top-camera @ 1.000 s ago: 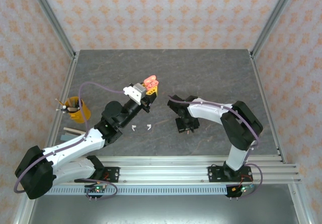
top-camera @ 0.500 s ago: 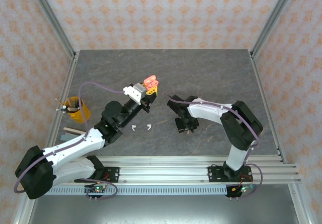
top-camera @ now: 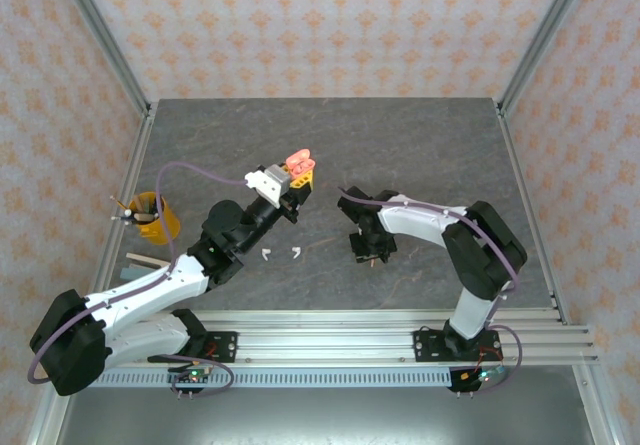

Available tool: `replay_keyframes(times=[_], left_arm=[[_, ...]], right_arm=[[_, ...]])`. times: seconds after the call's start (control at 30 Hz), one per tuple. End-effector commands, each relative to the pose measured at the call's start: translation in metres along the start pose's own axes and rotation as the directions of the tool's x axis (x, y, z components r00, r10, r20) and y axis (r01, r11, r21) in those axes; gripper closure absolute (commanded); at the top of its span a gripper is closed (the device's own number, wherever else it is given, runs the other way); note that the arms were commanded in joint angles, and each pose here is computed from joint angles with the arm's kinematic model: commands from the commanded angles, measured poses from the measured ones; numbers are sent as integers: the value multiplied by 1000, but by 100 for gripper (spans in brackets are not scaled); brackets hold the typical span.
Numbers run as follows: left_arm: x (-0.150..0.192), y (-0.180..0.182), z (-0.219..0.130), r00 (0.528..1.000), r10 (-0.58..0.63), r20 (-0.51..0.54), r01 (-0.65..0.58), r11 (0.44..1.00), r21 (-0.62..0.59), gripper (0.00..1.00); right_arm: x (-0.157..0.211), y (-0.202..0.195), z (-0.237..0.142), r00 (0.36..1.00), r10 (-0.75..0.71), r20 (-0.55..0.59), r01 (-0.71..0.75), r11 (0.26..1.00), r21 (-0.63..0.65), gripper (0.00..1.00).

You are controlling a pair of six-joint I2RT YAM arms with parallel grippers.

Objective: Insert the wireless bluetooth earbuds into the charging case

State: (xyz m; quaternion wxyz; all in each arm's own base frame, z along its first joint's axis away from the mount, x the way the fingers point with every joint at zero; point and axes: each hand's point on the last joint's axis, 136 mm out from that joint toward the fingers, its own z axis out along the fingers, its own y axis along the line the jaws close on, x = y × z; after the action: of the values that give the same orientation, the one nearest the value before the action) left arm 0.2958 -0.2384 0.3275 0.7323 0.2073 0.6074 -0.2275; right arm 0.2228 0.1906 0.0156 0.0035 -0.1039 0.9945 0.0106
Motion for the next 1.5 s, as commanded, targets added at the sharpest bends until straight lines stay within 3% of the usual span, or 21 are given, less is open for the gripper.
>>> replay_keyframes(times=[0.0,0.33,0.6,0.73,0.93,1.17,1.27,1.47], left_arm=[[-17,3,5,999,-7,36,7,1000,-6,100],[-17,2,8,999,-8,32,8,1000,2,100],[-17,-1,9,1000,-1,24,1,1000,15,100],[-21,-3,10,1000,2,29,-3,1000,30,100],[-24,-12,15,1000,-1,28,-1,997,82,100],[-29,-27,27,999,-15,28,11,987,158,100],[-34,-30,34,999,-28,39,21,984,175,100],[-45,-34,49,997,-46,54,35,980,195,100]], right_arm=[[15,-22,7,999,9,-46,-5,998,66,71],[4,-22,-19,998,34,55,-35,999,33,75],[-26,-20,-87,950,71,304,-63,997,-38,76],[-48,-18,-158,855,100,509,-48,992,-114,76],[-71,-17,-294,585,137,799,46,979,-201,74],[-82,-2,-411,285,157,946,217,950,-224,72],[-87,10,-429,229,156,961,283,934,-219,72],[-95,30,-440,190,157,969,374,901,-219,72]])
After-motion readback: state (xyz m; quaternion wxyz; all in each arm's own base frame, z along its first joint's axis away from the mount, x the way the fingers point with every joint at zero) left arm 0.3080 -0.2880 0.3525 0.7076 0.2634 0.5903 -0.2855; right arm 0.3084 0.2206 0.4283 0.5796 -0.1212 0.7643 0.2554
